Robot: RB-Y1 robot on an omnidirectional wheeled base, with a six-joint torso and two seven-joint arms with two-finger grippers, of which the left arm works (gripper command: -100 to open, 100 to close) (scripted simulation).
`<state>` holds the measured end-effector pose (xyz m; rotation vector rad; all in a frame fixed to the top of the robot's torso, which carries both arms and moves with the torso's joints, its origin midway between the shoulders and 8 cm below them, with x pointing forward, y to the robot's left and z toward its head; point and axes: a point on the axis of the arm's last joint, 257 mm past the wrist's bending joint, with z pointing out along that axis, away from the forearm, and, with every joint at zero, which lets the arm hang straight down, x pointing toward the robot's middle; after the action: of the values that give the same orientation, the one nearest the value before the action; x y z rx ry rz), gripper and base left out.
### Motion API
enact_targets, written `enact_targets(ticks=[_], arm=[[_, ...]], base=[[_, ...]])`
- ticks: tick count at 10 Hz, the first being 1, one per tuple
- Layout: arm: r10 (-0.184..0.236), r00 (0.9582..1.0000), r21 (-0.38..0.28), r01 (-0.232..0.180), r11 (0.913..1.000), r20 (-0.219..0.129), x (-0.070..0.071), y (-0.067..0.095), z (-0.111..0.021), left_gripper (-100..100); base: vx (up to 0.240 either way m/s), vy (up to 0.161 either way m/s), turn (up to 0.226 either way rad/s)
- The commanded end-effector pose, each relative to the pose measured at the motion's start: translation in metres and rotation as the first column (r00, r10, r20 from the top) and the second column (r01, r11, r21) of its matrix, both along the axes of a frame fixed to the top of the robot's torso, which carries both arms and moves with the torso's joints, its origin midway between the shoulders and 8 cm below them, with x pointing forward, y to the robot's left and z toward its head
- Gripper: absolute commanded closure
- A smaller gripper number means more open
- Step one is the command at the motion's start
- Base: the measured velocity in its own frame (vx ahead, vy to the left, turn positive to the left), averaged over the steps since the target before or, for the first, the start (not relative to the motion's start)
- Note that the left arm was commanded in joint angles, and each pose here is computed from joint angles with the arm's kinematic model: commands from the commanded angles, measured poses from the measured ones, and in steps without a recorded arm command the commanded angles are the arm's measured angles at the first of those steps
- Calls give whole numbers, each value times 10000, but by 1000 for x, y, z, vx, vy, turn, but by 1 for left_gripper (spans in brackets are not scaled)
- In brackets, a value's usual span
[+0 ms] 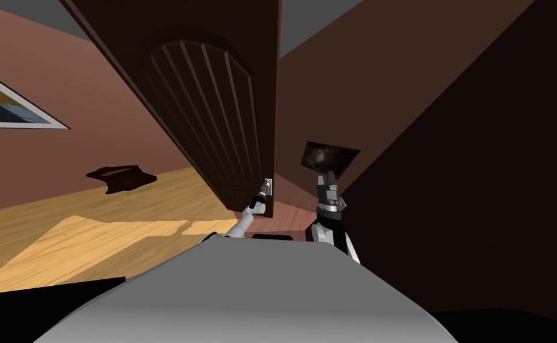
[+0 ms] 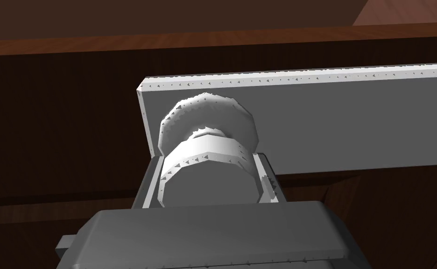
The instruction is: Push the door open
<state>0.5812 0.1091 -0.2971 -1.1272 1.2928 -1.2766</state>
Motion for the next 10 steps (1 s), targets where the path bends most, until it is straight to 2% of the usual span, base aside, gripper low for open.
enact_targets(ticks=[1,4,5,7,9,10], arm=[[13,10000,-1,-13,10000,-4,0,1,0,100],[13,10000,-1,-13,10000,-4,0,1,0,100],[326,9995,260,-326,9991,13,6,23,-2,100],[497,9988,349,-498,9982,38,10,34,-1,100],[889,9960,477,-893,9949,94,17,56,0,100],[887,9960,521,-891,9947,86,14,54,-3,-100]], base=[[-12,15,-16],[-2,2,-1],[70,28,-53],[104,40,0],[125,58,26],[-30,48,-132]])
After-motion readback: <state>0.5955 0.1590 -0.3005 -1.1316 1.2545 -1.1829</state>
